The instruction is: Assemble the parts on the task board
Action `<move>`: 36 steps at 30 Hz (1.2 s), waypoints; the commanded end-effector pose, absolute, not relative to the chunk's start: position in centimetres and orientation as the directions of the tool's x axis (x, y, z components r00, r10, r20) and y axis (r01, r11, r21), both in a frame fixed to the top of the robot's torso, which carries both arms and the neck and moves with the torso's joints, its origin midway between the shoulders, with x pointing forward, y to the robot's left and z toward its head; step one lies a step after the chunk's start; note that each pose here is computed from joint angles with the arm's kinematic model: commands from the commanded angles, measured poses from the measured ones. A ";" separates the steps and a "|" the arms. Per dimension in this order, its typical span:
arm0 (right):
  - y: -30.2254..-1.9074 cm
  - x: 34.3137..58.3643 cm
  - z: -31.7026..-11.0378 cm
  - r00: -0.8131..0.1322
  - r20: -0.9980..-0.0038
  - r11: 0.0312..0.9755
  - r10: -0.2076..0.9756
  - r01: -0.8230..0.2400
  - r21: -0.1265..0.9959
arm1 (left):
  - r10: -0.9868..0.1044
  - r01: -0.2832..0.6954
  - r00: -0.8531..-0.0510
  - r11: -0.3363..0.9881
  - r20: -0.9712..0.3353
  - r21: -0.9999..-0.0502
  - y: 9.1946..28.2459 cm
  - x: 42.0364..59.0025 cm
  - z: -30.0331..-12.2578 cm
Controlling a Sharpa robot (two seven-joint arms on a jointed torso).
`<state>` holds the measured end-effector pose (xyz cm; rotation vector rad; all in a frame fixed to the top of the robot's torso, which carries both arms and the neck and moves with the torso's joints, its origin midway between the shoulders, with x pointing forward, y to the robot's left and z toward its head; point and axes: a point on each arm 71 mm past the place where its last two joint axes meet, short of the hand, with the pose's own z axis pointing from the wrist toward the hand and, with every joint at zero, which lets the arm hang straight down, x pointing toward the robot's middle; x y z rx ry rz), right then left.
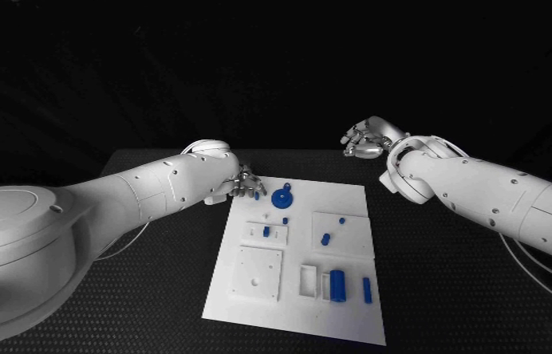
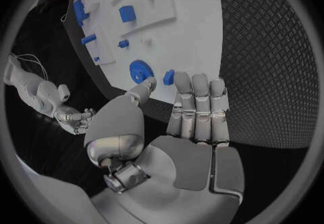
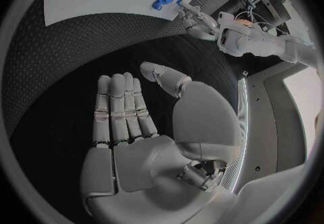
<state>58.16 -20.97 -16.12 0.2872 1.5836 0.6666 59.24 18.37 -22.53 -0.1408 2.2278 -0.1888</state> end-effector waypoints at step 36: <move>-20.5 58.2 -16.2 -0.153 -0.823 0.794 0.548 -0.215 0.568 | -0.202 -0.039 -0.634 0.973 -0.747 -0.229 18.2 59.4 -22.6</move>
